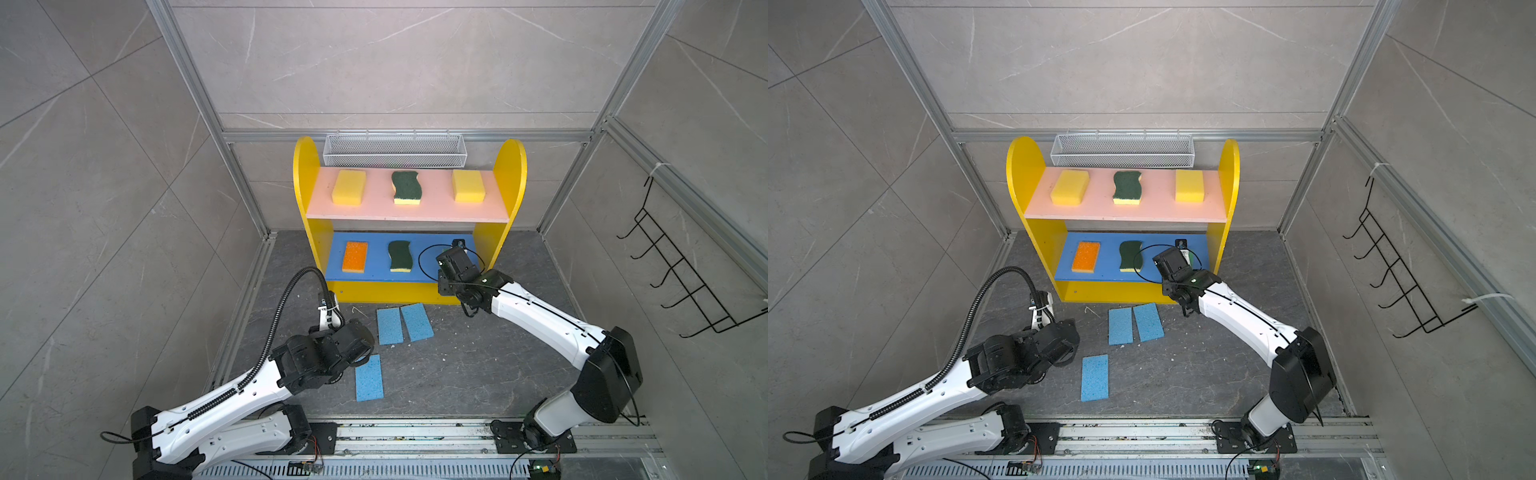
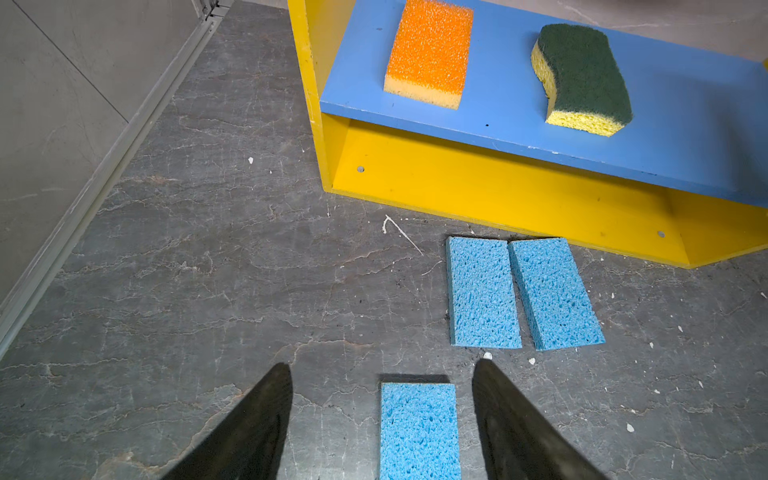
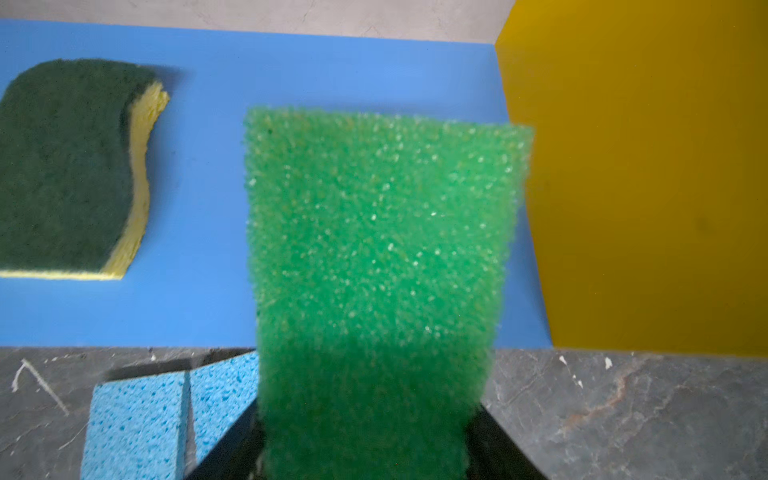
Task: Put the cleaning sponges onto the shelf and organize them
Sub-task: 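Lower the green sponge onto the blue shelf beside the scouring sponge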
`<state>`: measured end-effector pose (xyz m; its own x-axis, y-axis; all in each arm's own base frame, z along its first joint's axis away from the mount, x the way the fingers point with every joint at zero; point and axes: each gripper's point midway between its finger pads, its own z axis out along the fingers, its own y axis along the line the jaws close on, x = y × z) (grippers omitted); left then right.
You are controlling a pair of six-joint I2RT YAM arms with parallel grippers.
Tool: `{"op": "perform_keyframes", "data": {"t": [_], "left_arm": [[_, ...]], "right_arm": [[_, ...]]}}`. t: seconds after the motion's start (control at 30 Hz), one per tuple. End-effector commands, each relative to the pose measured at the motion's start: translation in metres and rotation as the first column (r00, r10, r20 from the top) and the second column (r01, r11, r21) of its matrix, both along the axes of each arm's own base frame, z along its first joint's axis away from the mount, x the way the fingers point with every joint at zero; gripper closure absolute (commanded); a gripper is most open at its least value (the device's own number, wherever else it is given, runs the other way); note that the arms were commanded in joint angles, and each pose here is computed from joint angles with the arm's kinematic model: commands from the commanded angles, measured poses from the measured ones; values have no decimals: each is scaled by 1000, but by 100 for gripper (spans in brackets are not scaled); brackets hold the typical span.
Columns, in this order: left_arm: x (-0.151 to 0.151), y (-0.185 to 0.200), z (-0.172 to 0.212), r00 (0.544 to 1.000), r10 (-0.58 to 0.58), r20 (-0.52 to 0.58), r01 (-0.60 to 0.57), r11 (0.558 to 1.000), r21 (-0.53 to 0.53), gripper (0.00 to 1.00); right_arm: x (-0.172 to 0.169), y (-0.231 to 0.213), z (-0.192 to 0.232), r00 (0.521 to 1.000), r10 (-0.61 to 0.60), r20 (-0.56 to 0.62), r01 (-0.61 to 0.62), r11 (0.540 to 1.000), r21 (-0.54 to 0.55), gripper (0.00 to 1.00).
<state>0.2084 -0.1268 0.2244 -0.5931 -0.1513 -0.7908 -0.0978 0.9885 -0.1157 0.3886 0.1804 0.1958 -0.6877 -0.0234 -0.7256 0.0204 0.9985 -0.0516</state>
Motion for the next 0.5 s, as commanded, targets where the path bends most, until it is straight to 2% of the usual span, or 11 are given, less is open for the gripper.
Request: {"op": "perform_keyframes", "data": {"t": [0.0,0.47], "left_arm": [[7,3,7,998,11,56,-12,1000,15,29],[14,4,9,997,22,75,-24,999,22,29]], "right_arm": [[20,5,12,999,14,49,-14,1000,1,38],[62,-4,0,998,-12,57,14,999,-35,37]]}}
